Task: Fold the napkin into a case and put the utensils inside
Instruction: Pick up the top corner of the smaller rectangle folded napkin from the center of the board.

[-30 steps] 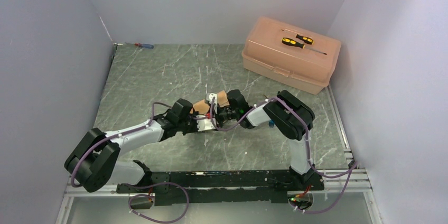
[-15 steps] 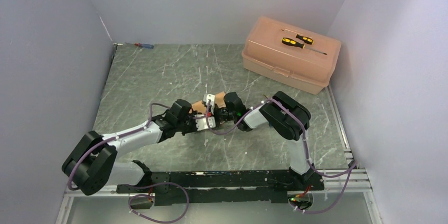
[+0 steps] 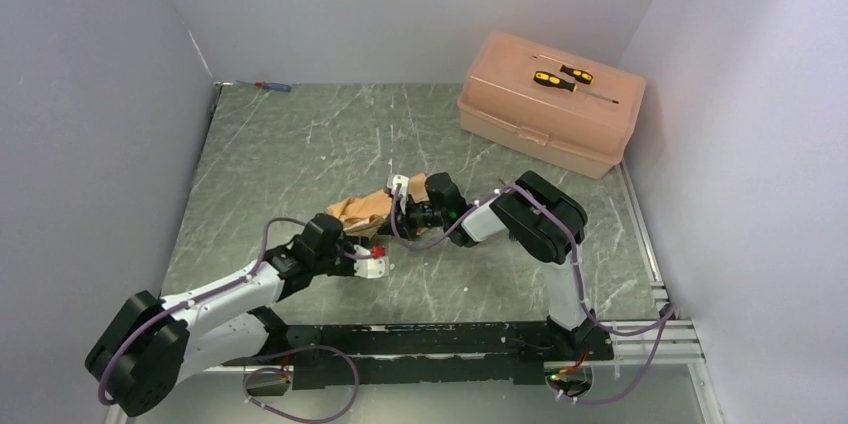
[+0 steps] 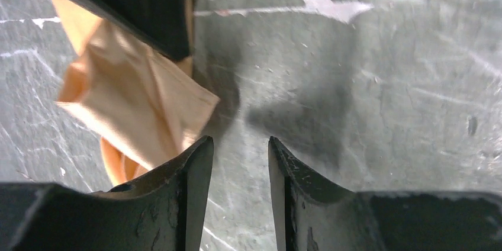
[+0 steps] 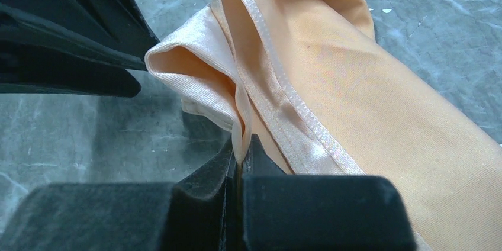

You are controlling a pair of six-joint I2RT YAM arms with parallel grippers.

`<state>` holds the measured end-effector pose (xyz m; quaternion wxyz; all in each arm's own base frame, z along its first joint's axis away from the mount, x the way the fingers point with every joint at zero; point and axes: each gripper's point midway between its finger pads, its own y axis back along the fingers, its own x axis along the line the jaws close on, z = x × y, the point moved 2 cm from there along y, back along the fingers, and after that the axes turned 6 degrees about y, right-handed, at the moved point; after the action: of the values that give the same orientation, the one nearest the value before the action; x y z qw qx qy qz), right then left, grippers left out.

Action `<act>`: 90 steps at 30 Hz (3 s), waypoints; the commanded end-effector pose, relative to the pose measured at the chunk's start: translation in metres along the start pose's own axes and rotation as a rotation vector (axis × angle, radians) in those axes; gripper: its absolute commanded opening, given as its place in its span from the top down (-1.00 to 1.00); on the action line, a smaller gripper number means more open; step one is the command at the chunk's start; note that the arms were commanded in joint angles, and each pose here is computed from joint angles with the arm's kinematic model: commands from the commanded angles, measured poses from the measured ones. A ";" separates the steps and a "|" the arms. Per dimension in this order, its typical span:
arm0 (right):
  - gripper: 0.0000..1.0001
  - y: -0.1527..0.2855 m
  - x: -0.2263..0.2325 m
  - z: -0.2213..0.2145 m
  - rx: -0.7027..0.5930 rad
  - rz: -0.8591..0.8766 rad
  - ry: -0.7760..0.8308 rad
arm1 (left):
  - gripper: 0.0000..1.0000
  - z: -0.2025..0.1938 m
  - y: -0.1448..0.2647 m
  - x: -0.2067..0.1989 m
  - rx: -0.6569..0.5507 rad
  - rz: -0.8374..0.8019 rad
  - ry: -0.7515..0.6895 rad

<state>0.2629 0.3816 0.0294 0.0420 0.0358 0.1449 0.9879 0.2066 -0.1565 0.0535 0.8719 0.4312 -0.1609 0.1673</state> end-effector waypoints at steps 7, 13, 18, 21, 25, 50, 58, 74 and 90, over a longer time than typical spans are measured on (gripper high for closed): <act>1.00 0.000 0.000 0.004 -0.019 0.044 -0.041 | 0.13 0.011 -0.018 0.040 -0.067 0.212 -0.293; 1.00 0.000 0.000 0.006 -0.018 0.052 -0.045 | 0.17 0.013 -0.025 0.042 -0.090 0.227 -0.334; 1.00 0.001 -0.001 0.007 -0.021 0.057 -0.052 | 0.20 0.021 -0.015 0.044 -0.114 0.234 -0.311; 1.00 0.000 -0.001 0.009 -0.025 0.066 -0.056 | 0.20 0.027 -0.008 0.042 -0.141 0.227 -0.300; 1.00 0.000 -0.001 0.010 -0.030 0.077 -0.062 | 0.20 0.026 -0.008 0.037 -0.152 0.218 -0.320; 0.42 0.009 0.013 0.028 -0.073 0.132 -0.052 | 0.95 0.022 -0.012 0.045 -0.084 0.202 -0.198; 0.12 0.017 0.021 0.046 -0.161 0.218 -0.138 | 0.95 0.012 -0.004 0.026 -0.081 0.147 -0.202; -0.03 0.012 0.012 0.061 -0.183 0.190 -0.080 | 0.95 0.001 -0.008 0.017 -0.060 0.138 -0.203; -0.11 0.006 0.032 0.053 -0.188 0.298 -0.073 | 0.95 0.001 -0.007 0.023 -0.044 0.165 -0.174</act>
<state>0.2379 0.3926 0.0695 -0.0698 0.1223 0.0666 0.9878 0.2253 -0.1549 0.0532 0.8452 0.4201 -0.2779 0.1787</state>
